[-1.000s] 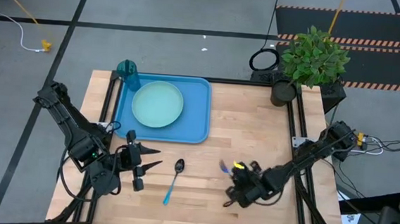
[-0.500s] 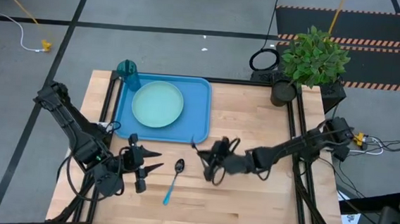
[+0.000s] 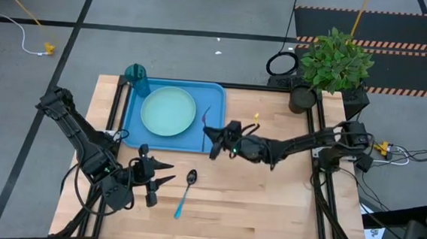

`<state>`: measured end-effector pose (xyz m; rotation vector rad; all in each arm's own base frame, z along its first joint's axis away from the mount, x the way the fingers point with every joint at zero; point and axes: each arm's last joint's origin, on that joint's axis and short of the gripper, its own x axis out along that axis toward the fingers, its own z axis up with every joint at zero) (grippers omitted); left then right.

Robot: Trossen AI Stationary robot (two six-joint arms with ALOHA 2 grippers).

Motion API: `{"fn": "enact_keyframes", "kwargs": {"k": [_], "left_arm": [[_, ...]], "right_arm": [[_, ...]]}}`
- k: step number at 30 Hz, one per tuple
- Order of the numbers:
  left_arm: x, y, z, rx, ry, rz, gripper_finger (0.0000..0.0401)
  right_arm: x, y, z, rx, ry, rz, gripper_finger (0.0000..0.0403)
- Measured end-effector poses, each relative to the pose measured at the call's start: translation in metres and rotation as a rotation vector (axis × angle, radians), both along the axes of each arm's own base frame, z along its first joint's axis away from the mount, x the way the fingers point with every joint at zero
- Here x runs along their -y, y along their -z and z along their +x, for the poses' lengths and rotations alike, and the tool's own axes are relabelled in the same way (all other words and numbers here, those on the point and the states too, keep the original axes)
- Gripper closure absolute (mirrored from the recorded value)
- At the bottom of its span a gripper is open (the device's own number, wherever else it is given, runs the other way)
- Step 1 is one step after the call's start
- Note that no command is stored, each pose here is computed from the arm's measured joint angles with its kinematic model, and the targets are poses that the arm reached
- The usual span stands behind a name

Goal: Pick and place plate/cup/fork/spoon on tray
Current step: Put the fork on the blue tray

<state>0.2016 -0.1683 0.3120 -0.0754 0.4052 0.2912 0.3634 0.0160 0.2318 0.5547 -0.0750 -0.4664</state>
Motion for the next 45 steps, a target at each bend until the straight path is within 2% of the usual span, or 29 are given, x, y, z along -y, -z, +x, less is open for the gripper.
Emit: {"fn": "enact_keyframes", "kwargs": {"k": [9,14,18,22,26,30,34,45], "left_arm": [[-0.002,-0.001,0.003,-0.008,0.020,0.066,0.0249],[-0.005,-0.004,0.007,-0.004,0.031,0.110,0.0249],[-0.007,-0.004,0.009,-0.016,0.040,0.154,0.0249],[-0.010,-0.005,0.012,-0.021,0.047,0.192,0.0249],[-0.012,-0.010,0.012,-0.005,0.053,0.205,0.0249],[-0.013,-0.011,0.013,0.002,0.047,0.199,0.0249],[-0.013,-0.013,0.013,0.008,0.053,0.203,0.0249],[-0.013,-0.014,0.014,0.018,0.058,0.214,0.0249]], "right_arm": [[0.059,0.019,0.015,-0.048,0.176,0.142,0.0403],[0.083,0.026,0.036,-0.134,0.161,0.231,0.0403],[0.101,0.030,0.047,-0.249,0.222,0.287,0.0403],[0.111,0.037,0.058,-0.256,0.232,0.402,0.0403],[0.116,0.049,0.067,-0.276,0.243,0.427,0.0403],[0.129,0.069,0.070,-0.315,0.236,0.520,0.0403],[0.139,0.084,0.066,-0.387,0.249,0.566,0.0403],[0.157,0.088,0.061,-0.386,0.249,0.636,0.0403]]}}
